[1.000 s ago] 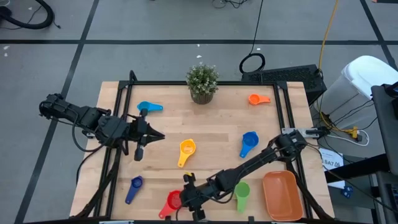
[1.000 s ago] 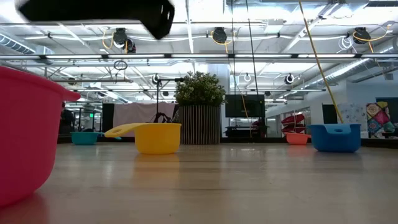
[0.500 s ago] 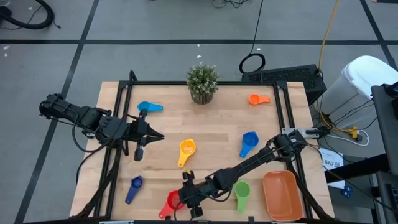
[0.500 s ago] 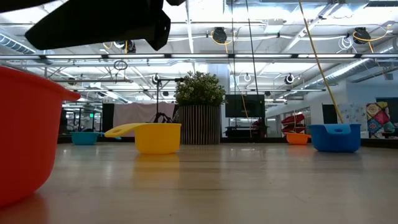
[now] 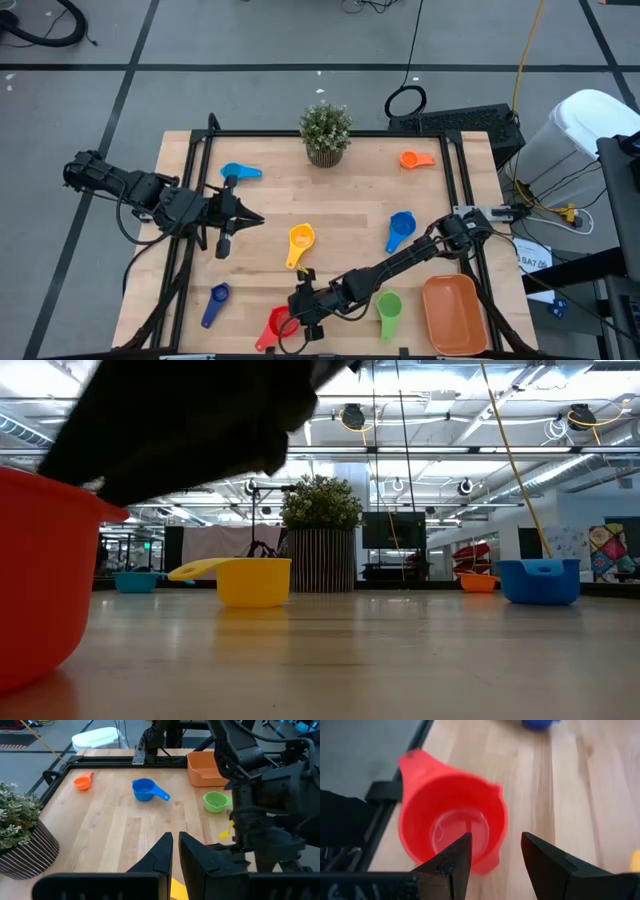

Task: Nest measuring cups in basket
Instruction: Move the red measuring cup to the center of the table

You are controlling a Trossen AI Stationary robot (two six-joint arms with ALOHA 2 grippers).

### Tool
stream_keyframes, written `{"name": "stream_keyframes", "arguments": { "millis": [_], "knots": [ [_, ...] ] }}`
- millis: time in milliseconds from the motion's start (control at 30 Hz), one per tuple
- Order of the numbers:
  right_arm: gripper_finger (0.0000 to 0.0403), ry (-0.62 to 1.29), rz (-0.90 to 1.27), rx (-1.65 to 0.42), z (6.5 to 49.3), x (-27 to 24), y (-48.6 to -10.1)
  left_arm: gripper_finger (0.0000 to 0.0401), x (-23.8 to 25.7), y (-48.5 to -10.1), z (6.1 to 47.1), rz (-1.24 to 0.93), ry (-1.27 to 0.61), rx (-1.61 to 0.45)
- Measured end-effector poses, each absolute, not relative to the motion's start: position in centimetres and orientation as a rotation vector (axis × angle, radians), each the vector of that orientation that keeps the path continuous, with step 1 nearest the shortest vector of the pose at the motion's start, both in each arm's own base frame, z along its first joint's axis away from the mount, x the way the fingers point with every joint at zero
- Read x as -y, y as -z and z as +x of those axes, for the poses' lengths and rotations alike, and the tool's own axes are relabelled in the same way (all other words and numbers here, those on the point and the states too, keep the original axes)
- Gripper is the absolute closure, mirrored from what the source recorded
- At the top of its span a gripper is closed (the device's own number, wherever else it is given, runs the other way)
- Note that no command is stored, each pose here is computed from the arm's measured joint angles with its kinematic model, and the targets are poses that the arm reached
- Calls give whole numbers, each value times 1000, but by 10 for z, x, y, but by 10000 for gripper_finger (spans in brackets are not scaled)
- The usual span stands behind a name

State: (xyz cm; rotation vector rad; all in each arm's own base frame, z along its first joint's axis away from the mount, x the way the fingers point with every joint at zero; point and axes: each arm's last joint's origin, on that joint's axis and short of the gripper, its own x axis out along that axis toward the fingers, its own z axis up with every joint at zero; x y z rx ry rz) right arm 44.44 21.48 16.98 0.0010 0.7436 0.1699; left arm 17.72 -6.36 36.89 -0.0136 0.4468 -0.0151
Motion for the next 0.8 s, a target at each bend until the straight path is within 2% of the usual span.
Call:
{"name": "stream_keyframes", "arguments": {
  "millis": [800],
  "knots": [
    [238,-142,37,-781,444,-210,-166,366,64,-369,177,-13,15,-447]
  ]
}}
